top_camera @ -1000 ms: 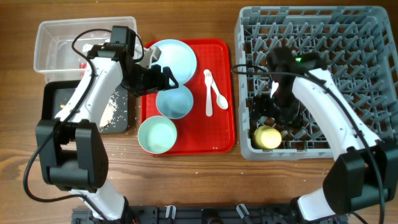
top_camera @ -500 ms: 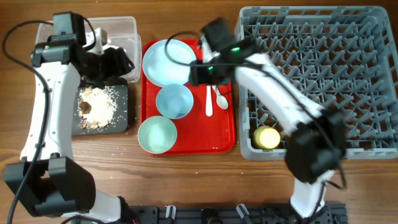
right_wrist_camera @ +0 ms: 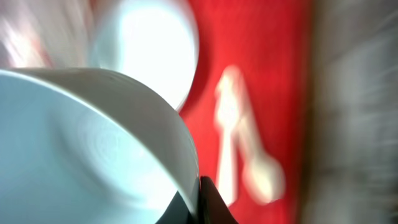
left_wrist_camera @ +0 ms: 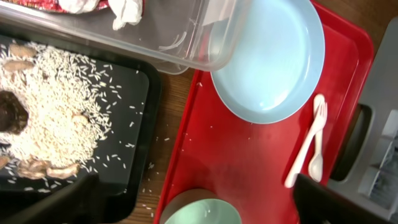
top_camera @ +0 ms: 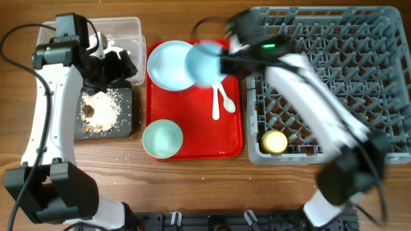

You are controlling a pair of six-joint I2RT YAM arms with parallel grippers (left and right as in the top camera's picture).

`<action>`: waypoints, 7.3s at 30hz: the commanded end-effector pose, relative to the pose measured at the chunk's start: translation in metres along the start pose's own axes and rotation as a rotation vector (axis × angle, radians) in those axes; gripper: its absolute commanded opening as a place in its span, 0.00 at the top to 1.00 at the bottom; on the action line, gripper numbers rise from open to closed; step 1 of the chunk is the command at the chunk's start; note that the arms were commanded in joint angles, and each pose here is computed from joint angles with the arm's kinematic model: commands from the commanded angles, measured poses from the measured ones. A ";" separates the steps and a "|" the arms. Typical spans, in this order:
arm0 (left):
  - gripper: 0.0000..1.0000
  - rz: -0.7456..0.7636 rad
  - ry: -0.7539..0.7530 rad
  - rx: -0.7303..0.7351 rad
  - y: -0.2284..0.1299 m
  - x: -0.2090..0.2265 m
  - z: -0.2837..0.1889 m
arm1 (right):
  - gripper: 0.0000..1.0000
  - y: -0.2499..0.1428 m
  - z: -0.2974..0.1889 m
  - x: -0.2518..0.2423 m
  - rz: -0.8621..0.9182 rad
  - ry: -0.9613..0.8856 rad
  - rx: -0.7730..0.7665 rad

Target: Sort waste into correct bins and load items into the dishwasher rack

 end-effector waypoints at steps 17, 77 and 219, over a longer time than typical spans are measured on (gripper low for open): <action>0.00 0.016 -0.009 -0.069 0.013 -0.003 -0.004 | 0.96 0.107 0.063 -0.116 -0.670 -1.271 -0.293; 0.00 0.016 -0.009 -0.069 0.013 -0.003 -0.004 | 0.96 -0.032 -0.124 -0.114 -0.433 -1.295 -0.363; 0.00 0.016 -0.009 -0.069 0.013 -0.003 -0.004 | 0.63 -0.109 0.193 -0.031 0.086 -0.207 0.262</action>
Point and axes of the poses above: each gripper's point midway between its finger pads, its own z axis out along the fingers, its own x axis along the line the jaws close on, y = z × x, the point moved 5 cm from there along -z, back along the fingers
